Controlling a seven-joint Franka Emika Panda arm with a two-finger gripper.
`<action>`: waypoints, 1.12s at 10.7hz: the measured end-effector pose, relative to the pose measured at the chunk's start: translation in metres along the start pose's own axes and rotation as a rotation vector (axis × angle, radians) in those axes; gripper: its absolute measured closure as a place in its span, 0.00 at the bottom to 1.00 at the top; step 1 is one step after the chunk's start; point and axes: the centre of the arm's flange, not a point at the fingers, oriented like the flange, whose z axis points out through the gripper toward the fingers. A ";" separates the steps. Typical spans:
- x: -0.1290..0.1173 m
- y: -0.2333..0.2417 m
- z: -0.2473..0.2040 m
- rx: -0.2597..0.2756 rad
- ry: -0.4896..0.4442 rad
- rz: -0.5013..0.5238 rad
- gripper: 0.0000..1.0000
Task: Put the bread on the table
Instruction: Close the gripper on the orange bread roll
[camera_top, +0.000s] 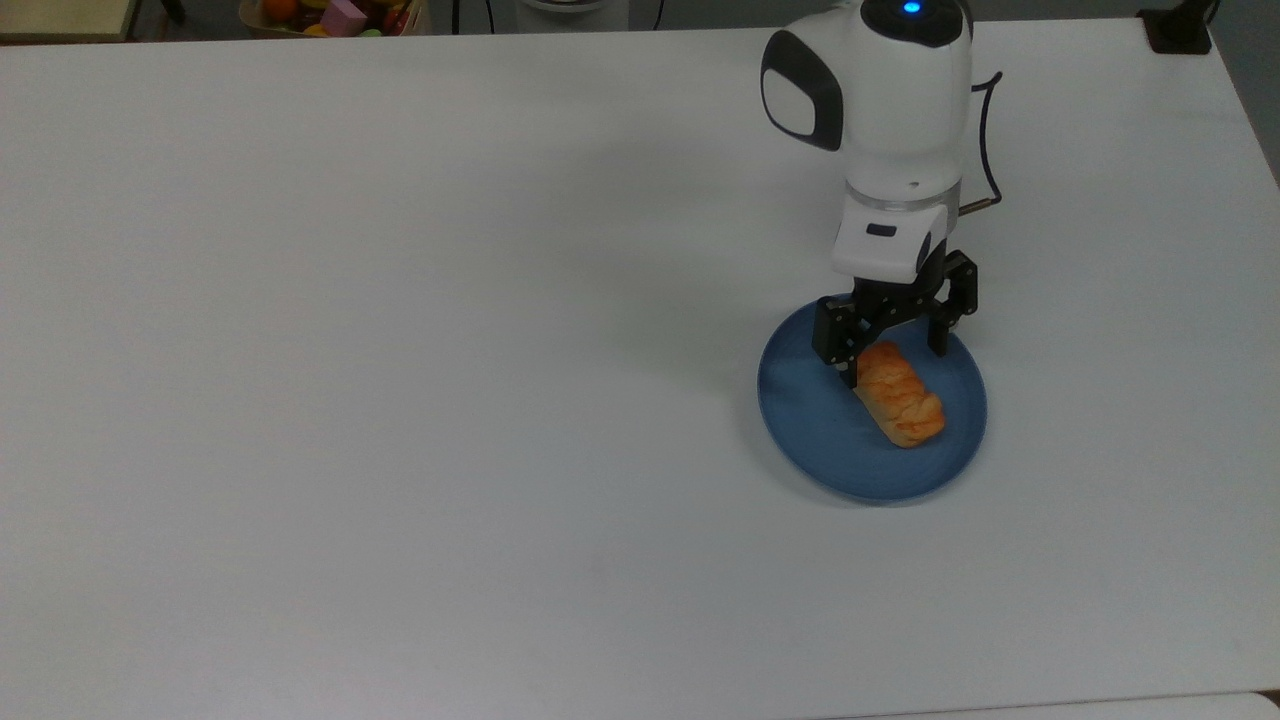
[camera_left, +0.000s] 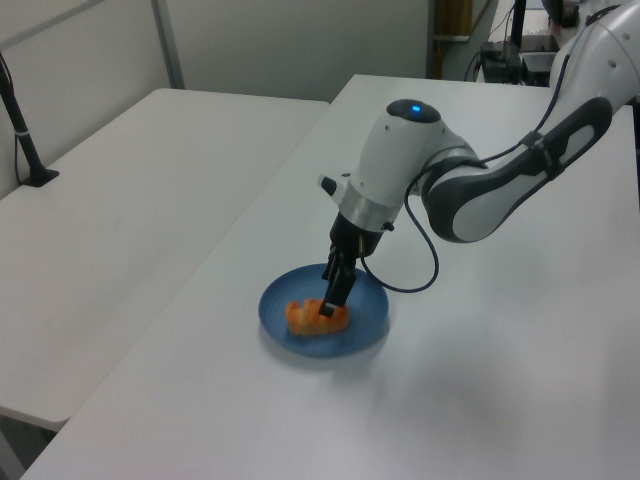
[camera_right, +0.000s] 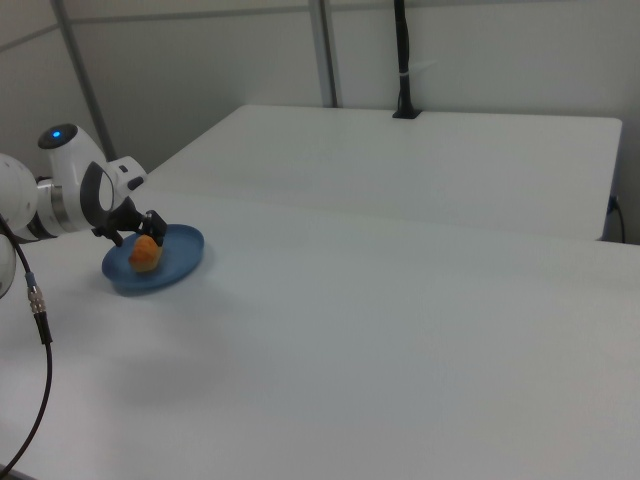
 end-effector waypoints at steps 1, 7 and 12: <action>-0.003 0.001 0.008 -0.004 -0.003 -0.007 0.00; -0.012 -0.001 0.031 -0.046 0.001 -0.012 0.04; -0.013 -0.003 0.035 -0.061 0.006 -0.019 0.38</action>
